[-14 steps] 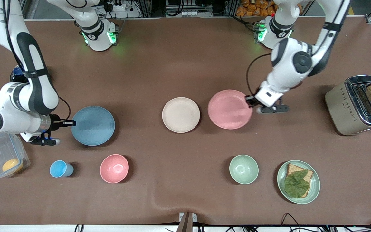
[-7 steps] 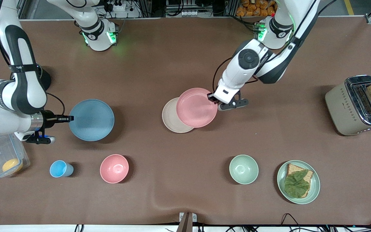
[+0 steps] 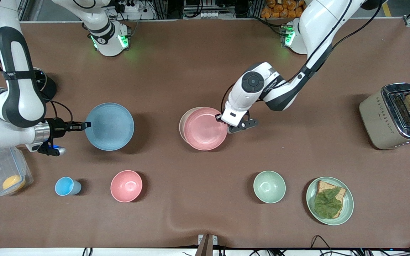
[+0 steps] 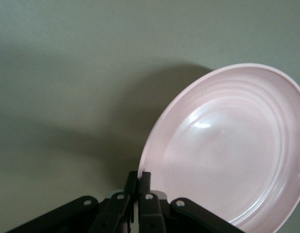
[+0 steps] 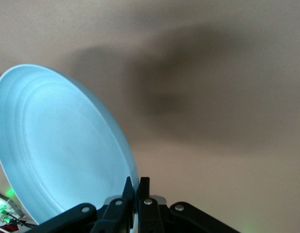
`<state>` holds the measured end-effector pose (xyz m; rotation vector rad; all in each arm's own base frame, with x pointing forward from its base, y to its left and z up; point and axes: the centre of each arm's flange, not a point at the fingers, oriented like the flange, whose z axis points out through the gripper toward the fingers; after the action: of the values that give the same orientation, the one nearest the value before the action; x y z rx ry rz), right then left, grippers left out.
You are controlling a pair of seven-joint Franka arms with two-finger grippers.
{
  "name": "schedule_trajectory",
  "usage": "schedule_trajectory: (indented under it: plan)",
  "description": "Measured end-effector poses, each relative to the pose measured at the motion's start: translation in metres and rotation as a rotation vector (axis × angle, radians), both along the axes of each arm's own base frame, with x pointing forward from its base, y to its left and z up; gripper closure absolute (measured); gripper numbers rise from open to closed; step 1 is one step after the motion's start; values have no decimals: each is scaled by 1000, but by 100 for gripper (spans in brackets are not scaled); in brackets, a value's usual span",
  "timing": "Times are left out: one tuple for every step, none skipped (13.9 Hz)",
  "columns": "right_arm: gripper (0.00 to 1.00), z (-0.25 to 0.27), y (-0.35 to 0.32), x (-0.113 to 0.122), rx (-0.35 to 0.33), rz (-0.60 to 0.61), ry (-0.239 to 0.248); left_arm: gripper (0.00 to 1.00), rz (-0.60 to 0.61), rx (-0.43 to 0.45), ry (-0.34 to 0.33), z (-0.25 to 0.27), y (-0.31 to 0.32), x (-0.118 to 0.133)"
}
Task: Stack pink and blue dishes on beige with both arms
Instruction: 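Place the pink plate onto the beige plate with the left gripper, then carry the blue plate over the pink plate while the left gripper withdraws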
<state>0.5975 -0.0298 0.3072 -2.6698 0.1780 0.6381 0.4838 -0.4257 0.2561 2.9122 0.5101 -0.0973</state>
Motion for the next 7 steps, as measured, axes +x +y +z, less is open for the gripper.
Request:
schedule_trajectory:
  plan:
    - [94,0,4,-1,8,4,7,96,-1,-1,3,-1,-6,-4]
    - [94,-1,10,-1,15,12,12,96,-2,2,4,-3,-10,-7]
    - [94,-1,19,-1,25,16,17,96,0,4,5,-3,-13,-10]
    - [94,-2,28,-1,32,14,24,96,-1,7,5,-4,-15,-12]
    - [94,-3,38,-2,34,15,32,96,-5,10,2,-5,-15,-12]
    - [94,-4,51,-2,33,21,40,96,-11,15,-3,-6,-15,-12]
    - [94,-5,64,-3,26,28,48,96,-17,20,-6,-8,-14,-12]
